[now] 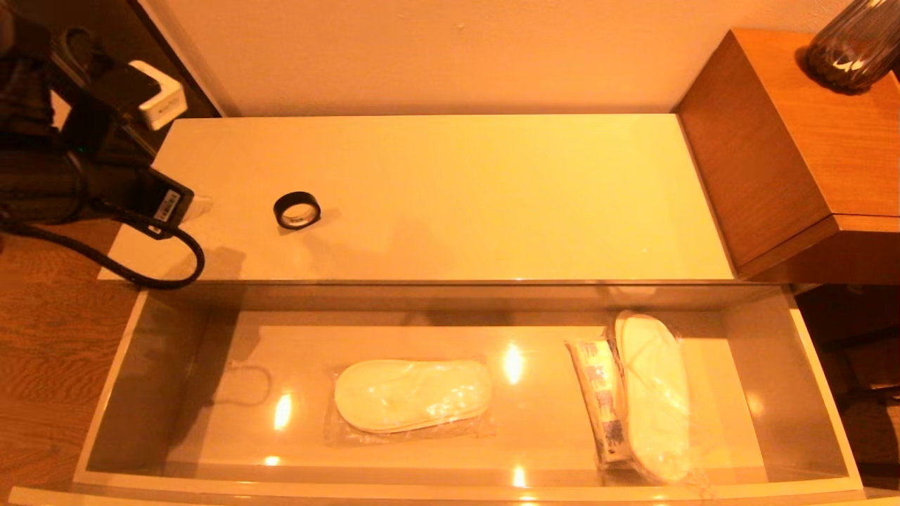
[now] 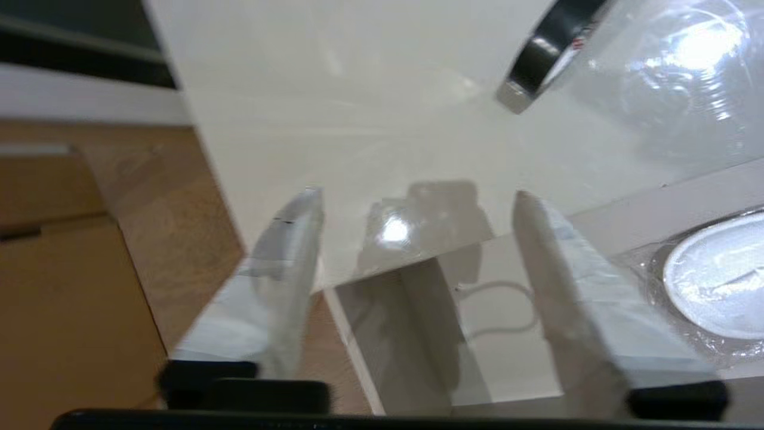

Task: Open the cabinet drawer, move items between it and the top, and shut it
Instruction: Pick up the adhesive tape on the table

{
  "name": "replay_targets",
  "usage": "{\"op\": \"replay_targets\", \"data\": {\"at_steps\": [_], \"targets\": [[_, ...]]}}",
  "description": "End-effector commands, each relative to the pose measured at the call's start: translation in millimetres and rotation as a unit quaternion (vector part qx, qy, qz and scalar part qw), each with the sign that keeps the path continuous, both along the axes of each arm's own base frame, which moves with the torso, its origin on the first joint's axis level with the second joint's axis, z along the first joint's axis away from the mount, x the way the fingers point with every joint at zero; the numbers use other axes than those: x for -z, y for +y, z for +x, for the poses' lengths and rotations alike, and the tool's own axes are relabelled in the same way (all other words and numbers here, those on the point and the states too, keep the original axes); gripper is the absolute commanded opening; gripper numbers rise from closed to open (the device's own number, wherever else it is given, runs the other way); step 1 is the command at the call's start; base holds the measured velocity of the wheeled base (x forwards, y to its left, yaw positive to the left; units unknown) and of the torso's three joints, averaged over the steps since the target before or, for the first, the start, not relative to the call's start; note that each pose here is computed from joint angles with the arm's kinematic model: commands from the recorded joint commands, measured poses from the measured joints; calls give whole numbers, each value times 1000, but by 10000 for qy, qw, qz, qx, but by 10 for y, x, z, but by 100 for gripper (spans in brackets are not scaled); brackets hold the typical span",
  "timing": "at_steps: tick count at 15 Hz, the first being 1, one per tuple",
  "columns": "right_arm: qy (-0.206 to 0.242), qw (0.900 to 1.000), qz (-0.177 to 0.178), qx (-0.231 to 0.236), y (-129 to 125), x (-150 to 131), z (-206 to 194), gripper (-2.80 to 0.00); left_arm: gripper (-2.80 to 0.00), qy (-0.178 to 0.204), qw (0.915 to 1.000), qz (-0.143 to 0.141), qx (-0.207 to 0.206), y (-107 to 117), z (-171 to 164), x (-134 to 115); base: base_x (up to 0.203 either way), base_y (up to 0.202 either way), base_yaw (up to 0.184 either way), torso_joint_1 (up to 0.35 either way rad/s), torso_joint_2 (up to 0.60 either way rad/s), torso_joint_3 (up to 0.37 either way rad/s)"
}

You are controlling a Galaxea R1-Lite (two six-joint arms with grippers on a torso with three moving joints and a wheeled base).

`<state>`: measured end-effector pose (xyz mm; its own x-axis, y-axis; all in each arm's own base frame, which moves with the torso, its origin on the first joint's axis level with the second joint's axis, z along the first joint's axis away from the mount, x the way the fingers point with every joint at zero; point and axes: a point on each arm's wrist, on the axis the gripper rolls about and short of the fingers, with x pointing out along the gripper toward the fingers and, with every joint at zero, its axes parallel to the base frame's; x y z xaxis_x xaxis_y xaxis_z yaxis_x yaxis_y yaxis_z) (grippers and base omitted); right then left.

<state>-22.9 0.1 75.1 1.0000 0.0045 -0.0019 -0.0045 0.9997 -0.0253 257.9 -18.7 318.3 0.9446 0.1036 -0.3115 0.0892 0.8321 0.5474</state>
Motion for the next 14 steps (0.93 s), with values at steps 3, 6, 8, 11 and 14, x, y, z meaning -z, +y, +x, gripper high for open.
{"op": "replay_targets", "data": {"at_steps": [3,6,8,11,14], "targets": [[6,10000,2,-7,0,0,1,-280,0,-114,9989,-48,444,-76,288,105,0,0,0,0,0,0],[6,10000,-4,-1,0,0,1,-280,0,-190,9977,-94,643,-126,412,108,0,0,0,0,0,0],[6,10000,4,-1,0,0,1,-280,0,-135,9970,-88,759,-201,471,141,0,0,0,0,0,0],[6,10000,-4,-7,0,0,1,-280,0,-52,9959,35,898,-277,535,195,0,0,0,0,0,0],[6,10000,-3,-8,0,0,1,-280,0,96,9953,128,951,-322,625,295,0,0,0,0,0,0]]}}
